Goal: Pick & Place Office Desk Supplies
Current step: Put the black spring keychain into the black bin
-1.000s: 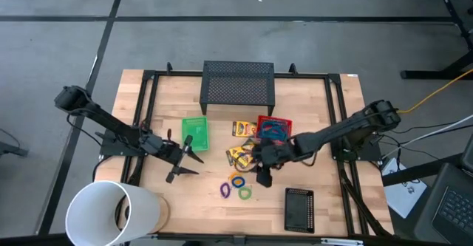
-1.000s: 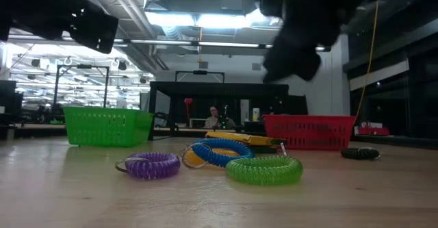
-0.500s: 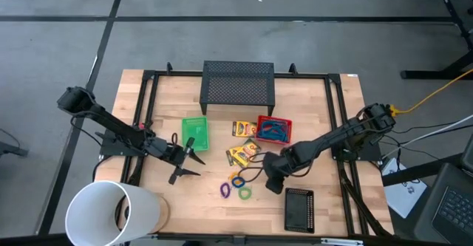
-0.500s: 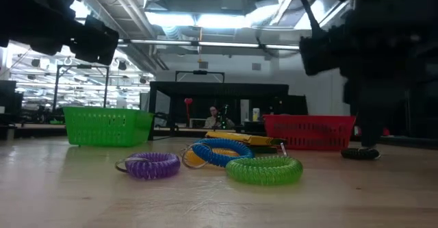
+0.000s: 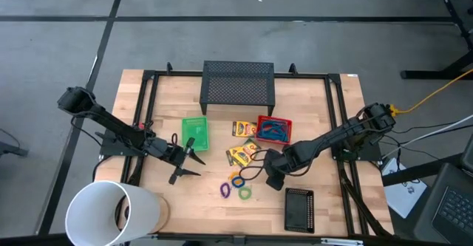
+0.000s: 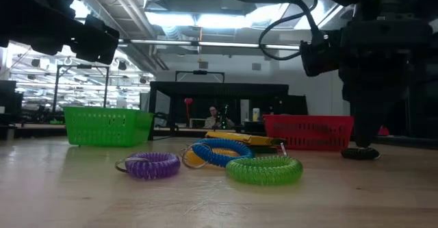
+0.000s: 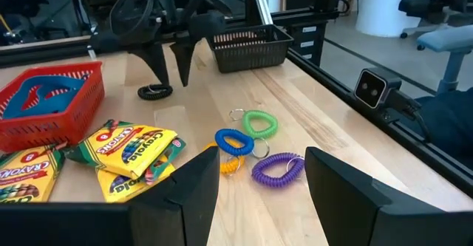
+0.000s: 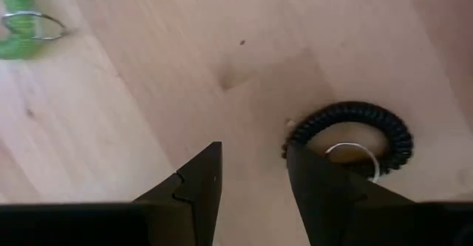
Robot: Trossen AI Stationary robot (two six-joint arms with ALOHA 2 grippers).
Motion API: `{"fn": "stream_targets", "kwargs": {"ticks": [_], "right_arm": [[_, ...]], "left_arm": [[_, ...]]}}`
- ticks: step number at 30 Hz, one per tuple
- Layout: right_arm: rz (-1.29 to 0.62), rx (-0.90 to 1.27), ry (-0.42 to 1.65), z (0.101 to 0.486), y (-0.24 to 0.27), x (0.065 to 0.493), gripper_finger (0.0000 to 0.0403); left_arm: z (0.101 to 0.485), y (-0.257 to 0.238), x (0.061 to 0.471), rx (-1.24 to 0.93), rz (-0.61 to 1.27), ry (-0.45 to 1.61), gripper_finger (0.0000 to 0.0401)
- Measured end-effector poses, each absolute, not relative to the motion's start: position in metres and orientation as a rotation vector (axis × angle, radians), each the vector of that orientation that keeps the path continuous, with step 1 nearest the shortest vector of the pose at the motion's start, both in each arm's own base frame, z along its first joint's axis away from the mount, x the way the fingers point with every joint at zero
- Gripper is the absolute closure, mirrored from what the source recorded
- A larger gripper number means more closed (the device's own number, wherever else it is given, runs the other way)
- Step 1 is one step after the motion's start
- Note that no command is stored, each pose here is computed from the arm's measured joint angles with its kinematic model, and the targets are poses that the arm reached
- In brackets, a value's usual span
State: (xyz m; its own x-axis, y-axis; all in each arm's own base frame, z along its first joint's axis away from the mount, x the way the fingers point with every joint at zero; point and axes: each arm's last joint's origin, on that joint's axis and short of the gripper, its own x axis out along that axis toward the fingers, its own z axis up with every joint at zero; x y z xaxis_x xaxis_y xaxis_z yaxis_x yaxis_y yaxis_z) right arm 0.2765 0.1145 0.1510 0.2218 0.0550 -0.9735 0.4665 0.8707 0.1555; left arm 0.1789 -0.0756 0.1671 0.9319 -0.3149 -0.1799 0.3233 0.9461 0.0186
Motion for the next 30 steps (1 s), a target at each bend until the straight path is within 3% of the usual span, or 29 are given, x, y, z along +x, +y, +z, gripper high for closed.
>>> {"fn": "stream_targets", "kwargs": {"ticks": [30], "right_arm": [[-0.379,0.454,1.314,0.136,0.109,0.268,0.0262]], "left_arm": [[0.167,-0.076,0.179,0.043,-0.327,0.178,0.0205]]}}
